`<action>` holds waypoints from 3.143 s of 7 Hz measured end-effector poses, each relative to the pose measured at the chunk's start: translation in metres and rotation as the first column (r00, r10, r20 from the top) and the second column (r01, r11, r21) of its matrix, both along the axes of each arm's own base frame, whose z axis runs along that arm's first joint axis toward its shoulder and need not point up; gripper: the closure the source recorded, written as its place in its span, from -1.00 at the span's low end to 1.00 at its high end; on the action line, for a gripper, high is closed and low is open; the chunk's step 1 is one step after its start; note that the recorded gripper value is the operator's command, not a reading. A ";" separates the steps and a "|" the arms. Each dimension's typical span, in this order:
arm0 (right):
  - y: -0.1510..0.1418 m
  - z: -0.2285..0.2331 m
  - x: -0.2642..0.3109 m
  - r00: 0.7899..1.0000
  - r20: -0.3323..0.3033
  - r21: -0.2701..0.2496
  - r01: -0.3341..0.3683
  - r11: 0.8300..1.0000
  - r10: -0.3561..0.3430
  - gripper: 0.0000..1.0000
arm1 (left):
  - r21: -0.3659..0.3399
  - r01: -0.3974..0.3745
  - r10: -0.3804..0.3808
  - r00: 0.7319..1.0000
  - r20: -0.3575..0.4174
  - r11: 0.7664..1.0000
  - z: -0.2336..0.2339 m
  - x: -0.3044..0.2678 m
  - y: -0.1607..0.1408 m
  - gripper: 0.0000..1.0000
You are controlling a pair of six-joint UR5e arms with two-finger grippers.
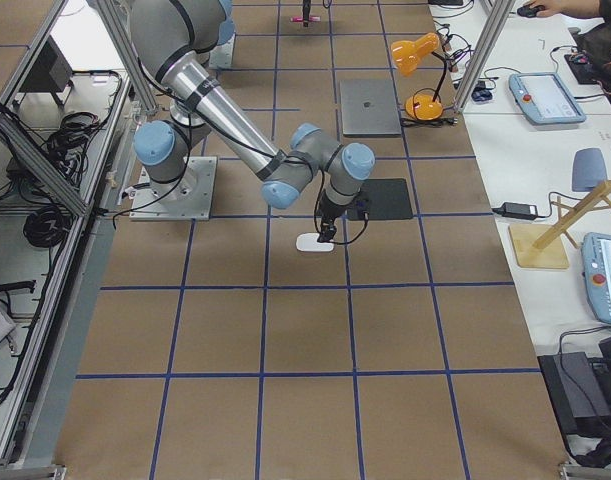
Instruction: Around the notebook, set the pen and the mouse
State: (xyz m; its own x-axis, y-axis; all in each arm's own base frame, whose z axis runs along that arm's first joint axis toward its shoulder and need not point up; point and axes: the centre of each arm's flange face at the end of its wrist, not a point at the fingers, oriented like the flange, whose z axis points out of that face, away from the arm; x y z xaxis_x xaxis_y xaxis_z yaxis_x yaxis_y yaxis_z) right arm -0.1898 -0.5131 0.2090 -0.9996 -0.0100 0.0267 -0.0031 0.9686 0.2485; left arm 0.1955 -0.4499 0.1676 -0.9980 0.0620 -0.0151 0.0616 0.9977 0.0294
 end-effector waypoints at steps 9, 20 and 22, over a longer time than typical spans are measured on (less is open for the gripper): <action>0.000 -0.043 -0.015 0.998 -0.055 0.053 -0.011 0.999 0.014 0.70 | -0.040 -0.451 0.452 0.892 0.009 0.892 0.037 -0.053 -0.013 1.00; -0.168 0.001 0.144 0.999 -0.033 -0.119 -0.016 0.993 0.012 -0.99 | 0.035 -0.984 0.984 0.172 -0.037 0.174 0.051 -0.497 0.006 1.00; -0.172 -0.011 0.143 0.999 -0.031 -0.103 -0.015 0.995 0.012 -1.00 | 0.040 -0.989 0.989 0.145 -0.027 0.146 0.039 -0.530 -0.004 1.00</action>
